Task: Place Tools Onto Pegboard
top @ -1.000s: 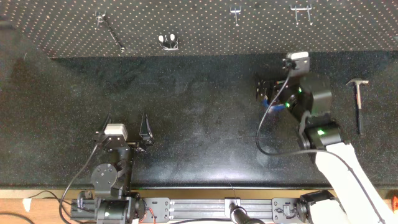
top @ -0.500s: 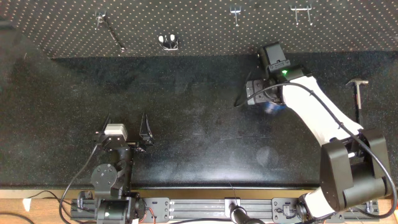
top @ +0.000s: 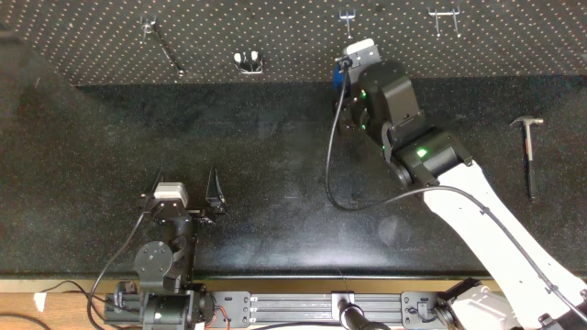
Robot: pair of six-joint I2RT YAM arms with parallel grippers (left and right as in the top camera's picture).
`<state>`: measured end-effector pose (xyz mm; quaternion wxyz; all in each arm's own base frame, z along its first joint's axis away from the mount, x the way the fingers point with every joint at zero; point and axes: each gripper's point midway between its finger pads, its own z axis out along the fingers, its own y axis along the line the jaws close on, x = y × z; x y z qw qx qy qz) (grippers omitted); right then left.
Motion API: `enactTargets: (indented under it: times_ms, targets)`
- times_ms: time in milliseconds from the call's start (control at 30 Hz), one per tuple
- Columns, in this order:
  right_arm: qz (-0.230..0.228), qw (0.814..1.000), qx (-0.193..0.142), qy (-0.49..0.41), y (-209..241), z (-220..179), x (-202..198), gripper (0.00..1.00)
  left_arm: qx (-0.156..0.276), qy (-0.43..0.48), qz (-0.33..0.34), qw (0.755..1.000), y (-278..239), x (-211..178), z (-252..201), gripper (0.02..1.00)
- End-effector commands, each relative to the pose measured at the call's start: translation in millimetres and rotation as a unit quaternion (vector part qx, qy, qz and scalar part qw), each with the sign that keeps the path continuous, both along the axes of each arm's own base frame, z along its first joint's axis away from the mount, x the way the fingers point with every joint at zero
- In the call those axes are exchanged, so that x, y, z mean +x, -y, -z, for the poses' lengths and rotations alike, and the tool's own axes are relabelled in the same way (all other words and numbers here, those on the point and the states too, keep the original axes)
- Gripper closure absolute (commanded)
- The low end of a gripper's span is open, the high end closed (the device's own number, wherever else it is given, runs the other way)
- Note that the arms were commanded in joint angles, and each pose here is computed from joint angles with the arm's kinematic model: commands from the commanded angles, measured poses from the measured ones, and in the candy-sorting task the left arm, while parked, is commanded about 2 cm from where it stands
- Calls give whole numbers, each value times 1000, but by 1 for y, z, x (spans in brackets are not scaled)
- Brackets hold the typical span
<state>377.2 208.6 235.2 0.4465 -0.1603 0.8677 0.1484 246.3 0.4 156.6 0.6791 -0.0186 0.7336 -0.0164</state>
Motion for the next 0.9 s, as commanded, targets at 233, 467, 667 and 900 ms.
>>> enactTargets:
  times_ms: [233,467,667,900]
  targets:
    - [44,987,-26,151,0,-61,26,928,-1,-1,6,1000,2,0,1,25]
    - [29,985,-58,158,-14,-34,49,923,-1,-1,6,1000,2,0,1,25]
    - [30,987,-75,138,-20,0,64,869,-1,-1,6,1000,2,0,1,25]
    - [9,988,-53,145,-26,-7,64,643,-1,-1,6,1000,2,0,1,23]
